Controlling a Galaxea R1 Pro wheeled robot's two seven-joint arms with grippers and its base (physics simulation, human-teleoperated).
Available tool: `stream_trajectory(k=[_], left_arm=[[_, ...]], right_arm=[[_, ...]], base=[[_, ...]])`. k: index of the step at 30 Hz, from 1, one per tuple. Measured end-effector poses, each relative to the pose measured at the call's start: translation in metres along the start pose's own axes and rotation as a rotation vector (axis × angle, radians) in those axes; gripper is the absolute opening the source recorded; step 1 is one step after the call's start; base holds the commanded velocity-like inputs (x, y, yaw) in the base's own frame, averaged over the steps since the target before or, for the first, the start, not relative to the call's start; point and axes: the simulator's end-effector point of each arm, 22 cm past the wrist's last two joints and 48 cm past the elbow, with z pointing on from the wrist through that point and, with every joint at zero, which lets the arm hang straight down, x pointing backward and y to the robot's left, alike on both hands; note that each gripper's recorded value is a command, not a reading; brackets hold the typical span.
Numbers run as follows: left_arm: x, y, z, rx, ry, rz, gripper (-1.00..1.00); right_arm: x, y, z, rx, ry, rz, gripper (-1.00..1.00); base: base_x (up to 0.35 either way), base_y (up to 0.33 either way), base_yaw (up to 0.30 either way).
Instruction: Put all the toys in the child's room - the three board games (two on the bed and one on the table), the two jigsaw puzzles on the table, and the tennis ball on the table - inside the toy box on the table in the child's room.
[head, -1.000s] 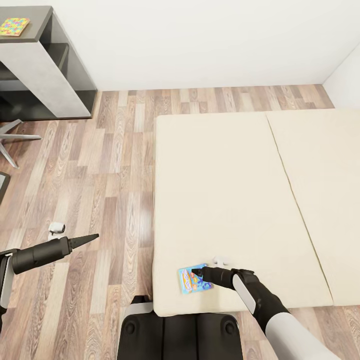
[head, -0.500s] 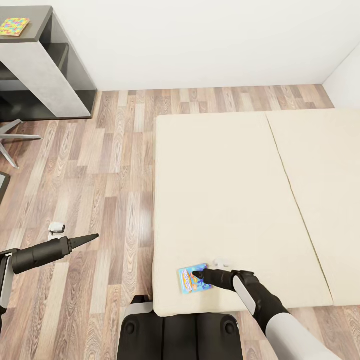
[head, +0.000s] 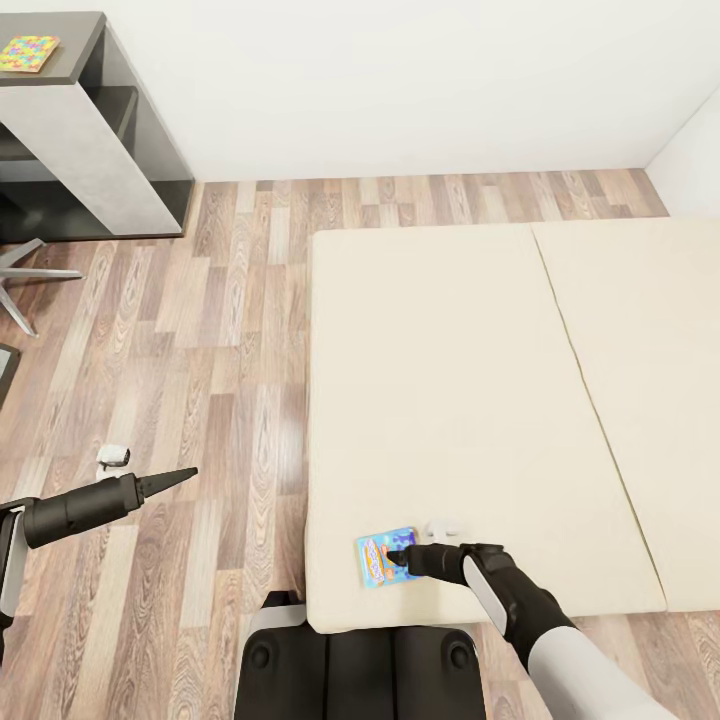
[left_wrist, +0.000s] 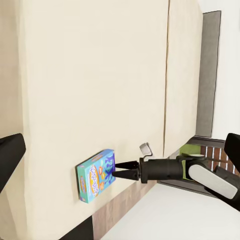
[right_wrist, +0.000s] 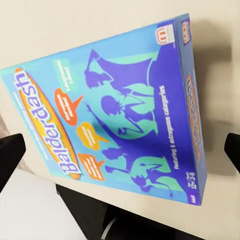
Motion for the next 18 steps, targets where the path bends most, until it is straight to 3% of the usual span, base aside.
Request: stream_trajectory(k=[12, 18], left_arm=[[0.000, 0.000, 0.000, 0.001, 0.000, 0.000, 1.00], [0.000, 0.000, 0.000, 0.000, 0.000, 0.000, 1.00]], right_arm=[[0.000, 0.001, 0.000, -0.002, -0.003, -0.003, 1.00], [-0.012, 0.002, 0.001, -0.003, -0.055, -0.022, 1.00]], base=[[0.000, 0.000, 0.000], [0.000, 0.000, 0.000]])
